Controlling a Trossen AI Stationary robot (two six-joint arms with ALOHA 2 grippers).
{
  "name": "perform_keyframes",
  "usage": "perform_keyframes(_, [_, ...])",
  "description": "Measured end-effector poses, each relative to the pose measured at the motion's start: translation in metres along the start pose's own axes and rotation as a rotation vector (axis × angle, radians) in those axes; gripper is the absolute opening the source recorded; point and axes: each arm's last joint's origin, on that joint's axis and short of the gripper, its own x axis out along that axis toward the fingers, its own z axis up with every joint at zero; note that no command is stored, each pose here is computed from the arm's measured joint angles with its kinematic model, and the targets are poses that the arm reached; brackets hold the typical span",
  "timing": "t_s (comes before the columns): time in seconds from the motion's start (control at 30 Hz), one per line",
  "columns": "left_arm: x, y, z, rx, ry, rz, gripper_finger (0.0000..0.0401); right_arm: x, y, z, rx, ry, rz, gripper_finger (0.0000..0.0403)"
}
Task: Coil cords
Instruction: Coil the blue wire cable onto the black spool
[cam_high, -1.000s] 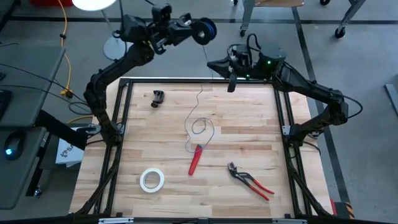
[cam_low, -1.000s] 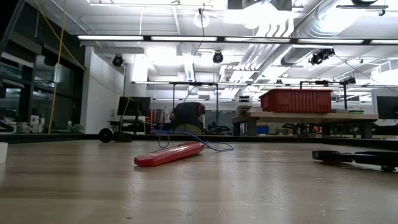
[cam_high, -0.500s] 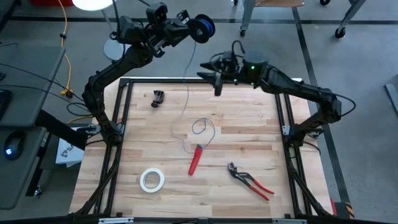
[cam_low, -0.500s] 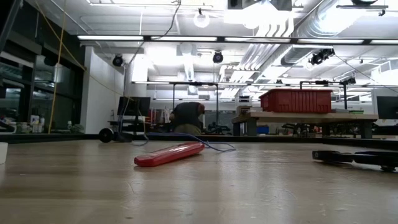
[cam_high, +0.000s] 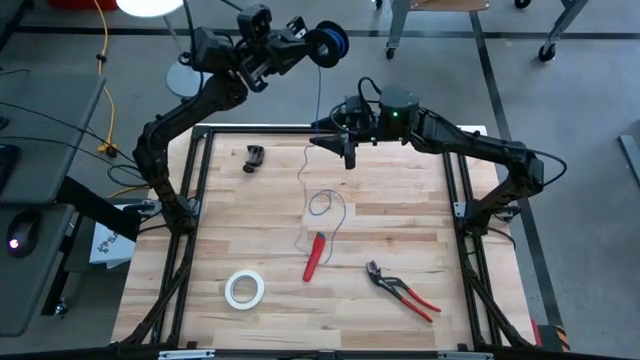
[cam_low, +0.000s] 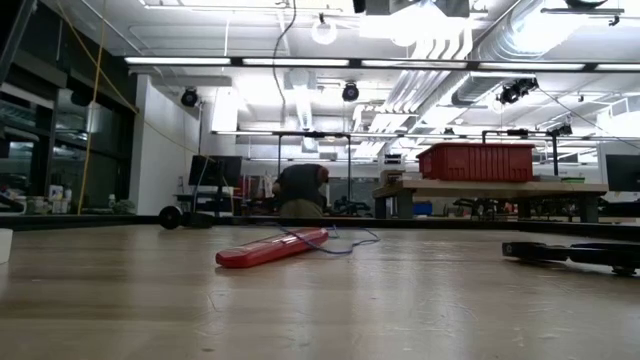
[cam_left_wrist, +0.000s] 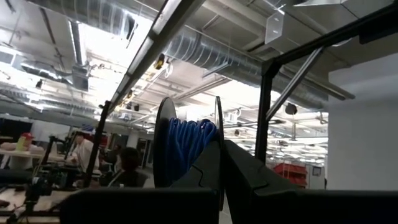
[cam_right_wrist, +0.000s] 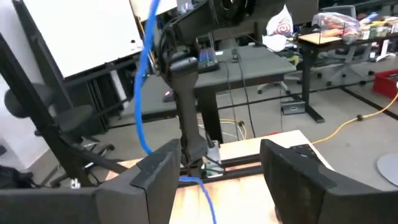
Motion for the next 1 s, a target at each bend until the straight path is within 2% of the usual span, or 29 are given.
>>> perform_keyframes(0.1, [0.001,-0.001,-0.001,-0.019,0.001,-0.005,0.0001,0.0,-0.001,-0.003,-0.045,0.025,-0.028,0.0213])
perform_keyframes(0.23, [0.004,-0.003,-0.003,-0.034,0.002,-0.014,0.0001,-0.001,-0.006,-0.007,-0.111,0.07,-0.182,0.0213])
perform_keyframes(0.3, [0.005,-0.004,-0.004,-0.037,0.003,-0.019,0.0001,-0.004,-0.009,-0.01,-0.12,0.11,-0.213,0.0213])
perform_keyframes(0.43, [0.006,-0.005,-0.005,-0.019,0.003,-0.02,0.0001,-0.007,-0.01,-0.013,-0.051,0.157,-0.128,0.0213])
perform_keyframes(0.6, [0.006,-0.004,-0.004,-0.018,-0.011,-0.001,0.0001,-0.005,0.002,-0.012,-0.066,0.144,-0.067,0.0213])
perform_keyframes(0.8, [0.007,-0.004,-0.005,-0.01,-0.012,-0.003,0.0001,0.006,0.006,-0.016,-0.157,0.121,-0.195,0.0213])
perform_keyframes(1.0, [0.007,-0.005,-0.006,0.004,-0.014,-0.001,0.0001,0.013,0.01,-0.018,-0.202,0.108,-0.196,0.0213])
